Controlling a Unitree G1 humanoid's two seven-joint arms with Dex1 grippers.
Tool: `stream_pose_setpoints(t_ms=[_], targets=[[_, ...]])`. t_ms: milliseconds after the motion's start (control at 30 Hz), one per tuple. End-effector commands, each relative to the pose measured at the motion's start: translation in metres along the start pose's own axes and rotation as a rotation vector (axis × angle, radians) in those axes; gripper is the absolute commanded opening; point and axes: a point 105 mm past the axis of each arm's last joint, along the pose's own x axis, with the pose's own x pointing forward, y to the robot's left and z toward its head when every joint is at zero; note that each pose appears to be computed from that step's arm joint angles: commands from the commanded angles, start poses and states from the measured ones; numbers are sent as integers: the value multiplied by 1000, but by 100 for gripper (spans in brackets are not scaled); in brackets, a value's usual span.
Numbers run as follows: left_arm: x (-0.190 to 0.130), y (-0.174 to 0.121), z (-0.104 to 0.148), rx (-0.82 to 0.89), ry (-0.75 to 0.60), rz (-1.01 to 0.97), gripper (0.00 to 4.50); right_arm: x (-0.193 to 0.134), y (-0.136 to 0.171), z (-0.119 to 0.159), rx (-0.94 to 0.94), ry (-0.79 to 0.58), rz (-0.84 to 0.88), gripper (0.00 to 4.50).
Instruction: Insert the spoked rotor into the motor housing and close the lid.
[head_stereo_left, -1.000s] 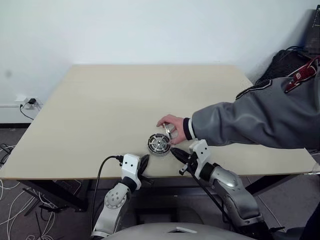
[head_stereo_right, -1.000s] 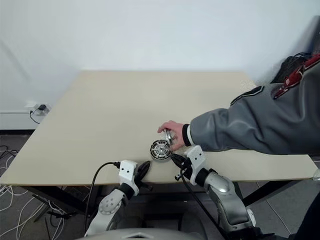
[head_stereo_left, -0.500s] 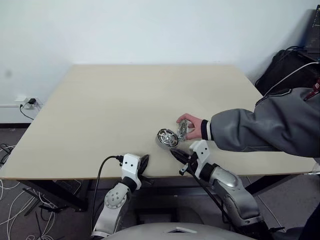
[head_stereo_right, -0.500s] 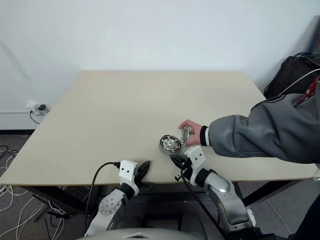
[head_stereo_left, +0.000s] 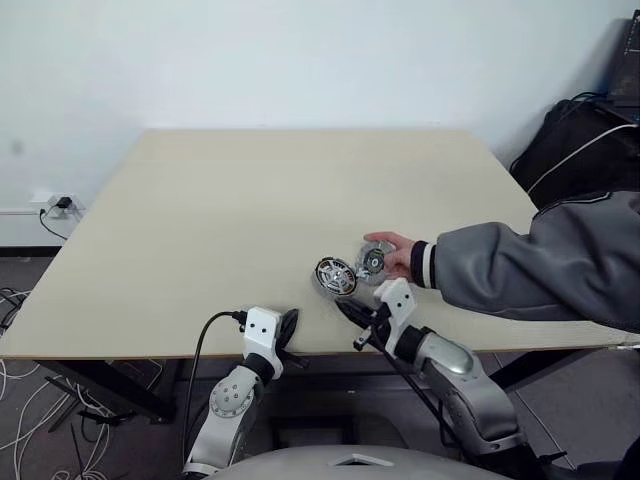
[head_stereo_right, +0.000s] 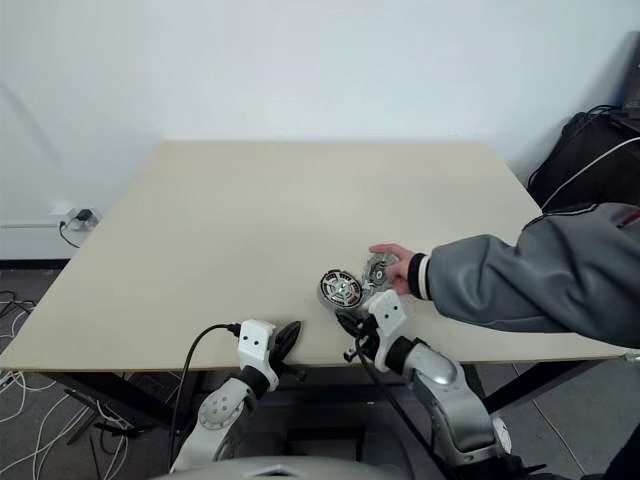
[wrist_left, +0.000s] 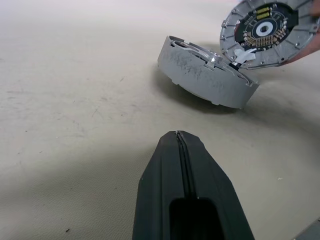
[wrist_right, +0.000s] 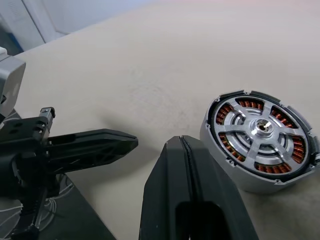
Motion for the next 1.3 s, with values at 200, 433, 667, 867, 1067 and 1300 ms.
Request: stream_pose_setpoints(t_ms=[200,433,667,867,1067,1300], targets=[[3,-2,19,13,-62,-11,0,-1,1,15,-23,-41,8,2],[4,-2,19,15,-62,-9,0,-4,-12,5,-49,26,-25,2],[4,-4,17,13,-58,-17,0,-12,-21,43,-20,-150,-11,2],[4,-6,19,12,-59,-24,0,-9,-60,88,-14,-393,-269,2],[4,-5,21,12,-61,-20,0,3,-104,73,-156,-220,-661,2],[3,-4,21,12,-62,-9,0,19,-105,39,-202,14,-644,2]])
